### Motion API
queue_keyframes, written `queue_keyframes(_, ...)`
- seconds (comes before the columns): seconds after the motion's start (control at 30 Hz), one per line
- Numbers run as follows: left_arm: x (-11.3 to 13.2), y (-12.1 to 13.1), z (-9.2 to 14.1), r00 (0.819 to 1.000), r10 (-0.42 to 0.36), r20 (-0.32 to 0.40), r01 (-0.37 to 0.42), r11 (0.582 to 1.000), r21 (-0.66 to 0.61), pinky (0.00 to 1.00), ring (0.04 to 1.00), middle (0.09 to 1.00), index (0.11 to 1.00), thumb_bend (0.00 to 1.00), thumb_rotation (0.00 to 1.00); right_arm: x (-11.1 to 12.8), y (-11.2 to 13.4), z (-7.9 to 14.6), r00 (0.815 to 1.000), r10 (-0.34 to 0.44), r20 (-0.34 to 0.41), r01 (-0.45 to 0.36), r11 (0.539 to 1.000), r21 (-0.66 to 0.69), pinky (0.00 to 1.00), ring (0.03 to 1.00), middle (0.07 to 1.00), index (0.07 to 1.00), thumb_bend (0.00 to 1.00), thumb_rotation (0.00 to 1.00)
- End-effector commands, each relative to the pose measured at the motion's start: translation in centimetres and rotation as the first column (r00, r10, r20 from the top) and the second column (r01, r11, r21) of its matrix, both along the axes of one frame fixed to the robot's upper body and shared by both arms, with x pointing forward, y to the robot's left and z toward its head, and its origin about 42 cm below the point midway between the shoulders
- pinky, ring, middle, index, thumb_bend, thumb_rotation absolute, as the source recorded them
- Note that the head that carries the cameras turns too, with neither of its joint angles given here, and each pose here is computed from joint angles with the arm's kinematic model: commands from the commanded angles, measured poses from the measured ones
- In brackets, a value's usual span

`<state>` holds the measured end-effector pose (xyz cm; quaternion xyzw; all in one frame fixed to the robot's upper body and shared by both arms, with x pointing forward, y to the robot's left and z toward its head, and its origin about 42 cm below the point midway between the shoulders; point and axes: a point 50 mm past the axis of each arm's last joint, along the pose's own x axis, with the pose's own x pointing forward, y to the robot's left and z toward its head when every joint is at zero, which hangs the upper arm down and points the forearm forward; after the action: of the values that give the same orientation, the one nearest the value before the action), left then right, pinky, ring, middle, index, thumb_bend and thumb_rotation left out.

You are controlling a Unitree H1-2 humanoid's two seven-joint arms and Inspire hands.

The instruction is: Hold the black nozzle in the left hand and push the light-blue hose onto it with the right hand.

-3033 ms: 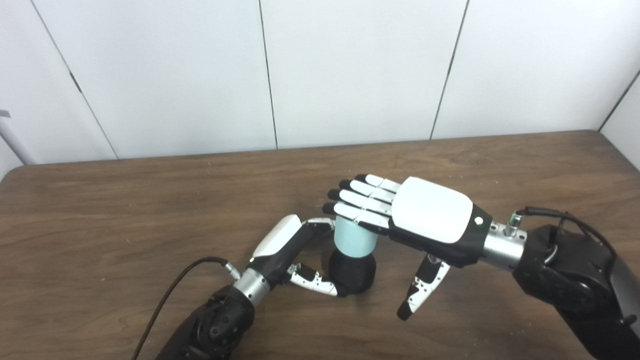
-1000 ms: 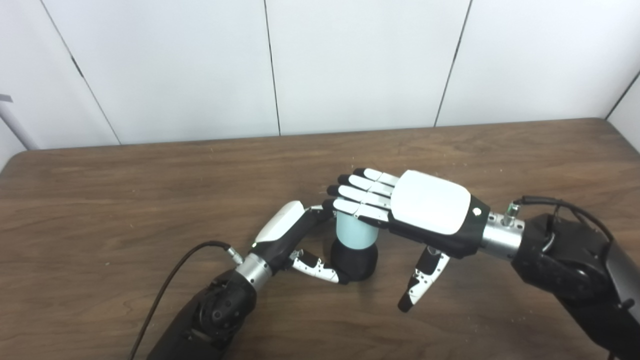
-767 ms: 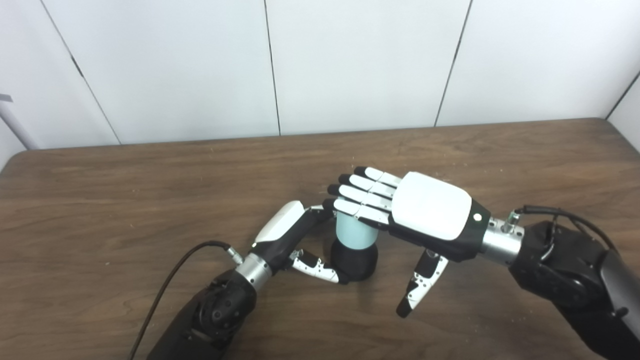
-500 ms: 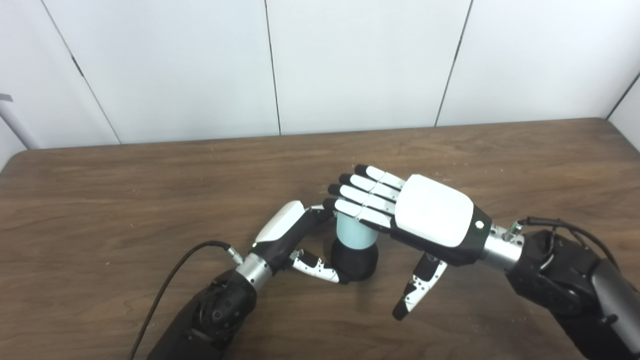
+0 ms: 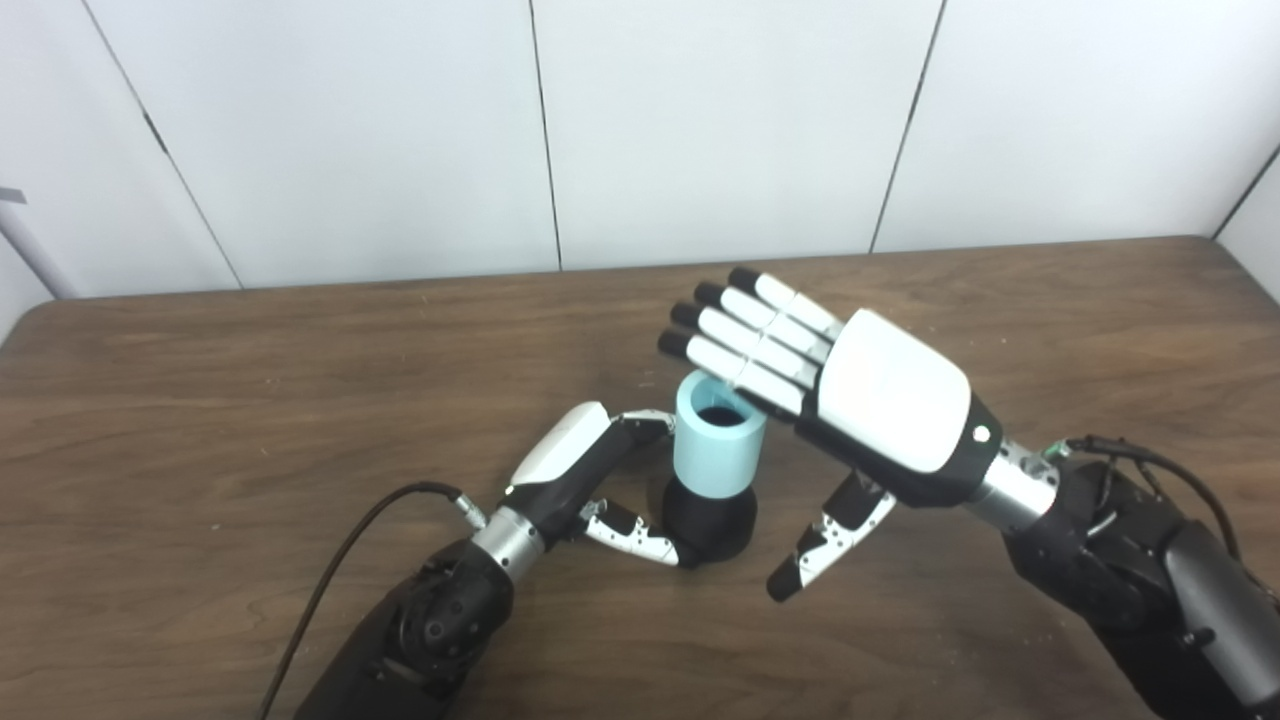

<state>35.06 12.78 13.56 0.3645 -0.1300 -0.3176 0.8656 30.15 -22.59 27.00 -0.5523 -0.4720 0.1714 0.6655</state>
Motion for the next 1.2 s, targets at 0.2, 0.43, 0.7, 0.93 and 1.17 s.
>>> queue_keyframes(0.2, -2.2, 1.0, -4.3, 0.981, 0.005, -0.192, 0.023, 0.990, 0.142, 0.83, 0.818, 0.756, 0.482, 0.52, 0.07, 0.6, -0.5, 1.3, 0.999, -0.010, 0.039, 0.000, 0.971, 0.238, 1.00, 1.000, 1.000, 1.000, 1.00, 0.74)
queue_keyframes(0.43, -2.2, 1.2, -3.7, 0.982, 0.012, -0.190, 0.015, 0.990, 0.142, 0.83, 0.825, 0.756, 0.482, 0.52, 0.07, -0.3, -0.8, -0.9, 0.980, 0.021, -0.200, 0.070, 0.897, 0.437, 1.00, 1.000, 1.000, 1.000, 1.00, 0.74)
queue_keyframes(0.7, -2.4, 1.3, -2.6, 0.982, 0.013, -0.189, 0.008, 0.994, 0.110, 0.81, 0.828, 0.767, 0.496, 0.52, 0.08, -0.7, -1.6, -3.5, 0.935, 0.030, -0.354, 0.188, 0.806, 0.562, 1.00, 1.000, 1.000, 1.000, 1.00, 0.75)
queue_keyframes(0.93, -2.9, 2.2, -2.4, 0.994, 0.039, -0.100, -0.034, 0.998, 0.056, 0.94, 0.951, 0.948, 0.942, 0.98, 0.38, -1.5, -1.5, -4.9, 0.916, 0.003, -0.400, 0.260, 0.756, 0.601, 1.00, 1.000, 1.000, 1.000, 1.00, 0.79)
queue_keyframes(1.17, -3.6, 2.9, -3.0, 0.991, 0.121, 0.055, -0.118, 0.991, -0.056, 1.00, 1.000, 1.000, 1.000, 1.00, 0.46, -1.9, -1.0, -6.0, 0.905, 0.001, -0.425, 0.298, 0.711, 0.637, 1.00, 1.000, 1.000, 1.000, 1.00, 0.83)
